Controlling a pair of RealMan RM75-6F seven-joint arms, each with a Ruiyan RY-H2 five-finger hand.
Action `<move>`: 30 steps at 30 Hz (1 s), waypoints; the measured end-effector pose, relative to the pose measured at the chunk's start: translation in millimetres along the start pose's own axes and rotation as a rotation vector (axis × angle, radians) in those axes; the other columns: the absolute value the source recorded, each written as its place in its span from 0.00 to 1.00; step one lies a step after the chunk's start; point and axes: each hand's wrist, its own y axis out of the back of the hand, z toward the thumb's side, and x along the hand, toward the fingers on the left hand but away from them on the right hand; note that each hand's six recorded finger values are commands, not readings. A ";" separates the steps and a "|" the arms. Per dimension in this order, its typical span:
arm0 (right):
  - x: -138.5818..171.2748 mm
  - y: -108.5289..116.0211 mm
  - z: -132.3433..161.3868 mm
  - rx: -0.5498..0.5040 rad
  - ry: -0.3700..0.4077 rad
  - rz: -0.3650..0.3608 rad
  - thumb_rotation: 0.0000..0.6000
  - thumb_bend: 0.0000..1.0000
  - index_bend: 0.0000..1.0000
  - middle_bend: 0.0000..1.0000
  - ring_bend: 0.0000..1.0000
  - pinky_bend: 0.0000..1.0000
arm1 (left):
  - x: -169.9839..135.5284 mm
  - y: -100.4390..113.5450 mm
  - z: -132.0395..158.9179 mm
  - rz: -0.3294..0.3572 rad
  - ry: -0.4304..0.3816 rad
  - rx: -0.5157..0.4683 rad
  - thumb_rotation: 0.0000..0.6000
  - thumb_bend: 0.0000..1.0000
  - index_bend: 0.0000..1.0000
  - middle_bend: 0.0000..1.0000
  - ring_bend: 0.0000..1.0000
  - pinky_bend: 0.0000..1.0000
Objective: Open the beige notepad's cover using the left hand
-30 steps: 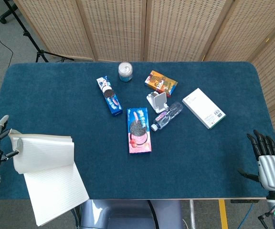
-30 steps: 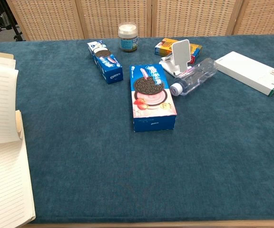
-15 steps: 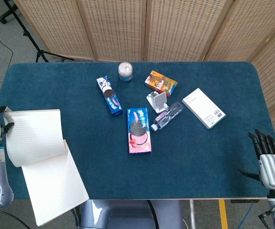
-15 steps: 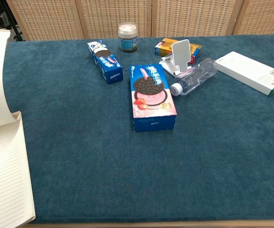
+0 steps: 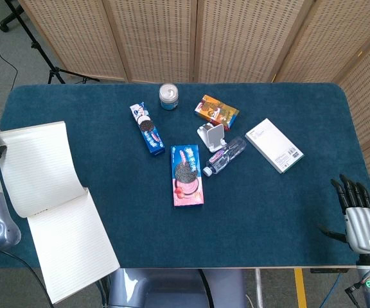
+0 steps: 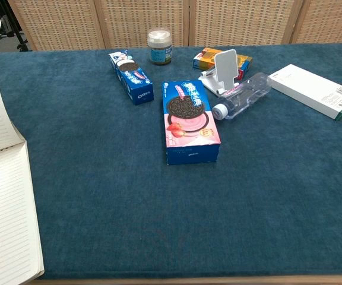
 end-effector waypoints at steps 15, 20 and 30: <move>0.7 -2.4 -0.2 0.004 -0.001 0.008 1.00 0.00 0.00 0.00 0.00 0.00 | 6.8 -15.5 -10.0 -0.086 0.065 -0.017 1.00 0.15 0.00 0.00 0.00 0.00; 1.0 -1.8 -0.4 0.001 -0.001 0.007 1.00 0.00 0.00 0.00 0.00 0.00 | 4.7 -7.2 -14.6 -0.066 0.073 -0.045 1.00 0.13 0.00 0.00 0.00 0.00; 1.8 -1.0 2.4 0.008 0.012 0.001 1.00 0.00 0.00 0.00 0.00 0.00 | -22.9 7.5 -4.7 -0.106 -0.063 -0.192 1.00 0.00 0.00 0.00 0.00 0.00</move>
